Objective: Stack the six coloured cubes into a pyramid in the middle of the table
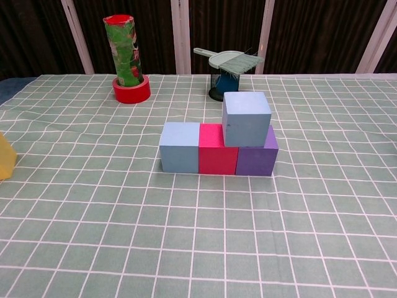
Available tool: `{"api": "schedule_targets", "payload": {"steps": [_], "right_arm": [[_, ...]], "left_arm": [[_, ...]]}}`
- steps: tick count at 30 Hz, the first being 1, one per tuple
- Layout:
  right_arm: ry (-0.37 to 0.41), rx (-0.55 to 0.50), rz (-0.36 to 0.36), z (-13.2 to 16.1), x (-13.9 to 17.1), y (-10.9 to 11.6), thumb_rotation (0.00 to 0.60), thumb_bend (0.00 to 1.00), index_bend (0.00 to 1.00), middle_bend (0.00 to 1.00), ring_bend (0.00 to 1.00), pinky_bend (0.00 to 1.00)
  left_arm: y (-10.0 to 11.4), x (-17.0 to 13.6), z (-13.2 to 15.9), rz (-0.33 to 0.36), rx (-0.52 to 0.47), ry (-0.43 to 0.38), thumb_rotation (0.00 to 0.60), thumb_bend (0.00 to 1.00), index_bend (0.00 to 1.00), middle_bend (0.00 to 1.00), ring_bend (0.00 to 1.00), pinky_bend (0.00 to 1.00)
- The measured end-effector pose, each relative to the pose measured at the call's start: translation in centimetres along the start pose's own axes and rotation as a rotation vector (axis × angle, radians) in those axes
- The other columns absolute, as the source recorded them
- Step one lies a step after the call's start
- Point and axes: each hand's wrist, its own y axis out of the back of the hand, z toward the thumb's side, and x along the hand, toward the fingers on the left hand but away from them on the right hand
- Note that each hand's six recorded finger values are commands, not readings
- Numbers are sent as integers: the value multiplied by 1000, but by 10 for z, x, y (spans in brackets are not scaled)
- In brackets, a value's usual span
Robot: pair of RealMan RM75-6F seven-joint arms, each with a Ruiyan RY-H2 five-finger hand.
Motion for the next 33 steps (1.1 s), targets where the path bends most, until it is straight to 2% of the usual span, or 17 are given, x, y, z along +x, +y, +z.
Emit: {"api": "schedule_targets", "payload": {"steps": [8, 17, 24, 33], "right_arm": [[18, -32, 15, 6, 3, -1, 600, 212, 0, 0, 0, 0], [17, -47, 17, 5, 4, -1, 600, 212, 0, 0, 0, 0], [10, -53, 21, 4, 3, -4, 600, 211, 0, 0, 0, 0], [6, -59, 13, 3, 3, -2, 600, 212, 0, 0, 0, 0]], "left_arm": [[-16, 11, -40, -12, 68, 141, 600, 83, 0, 13, 0, 0], [-17, 23, -78, -10, 154, 244, 600, 99, 0, 16, 0, 0], [-20, 35, -92, -30, 192, 267, 600, 102, 0, 19, 0, 0], [-37, 54, -85, -57, 197, 244, 600, 103, 0, 19, 0, 0]]}}
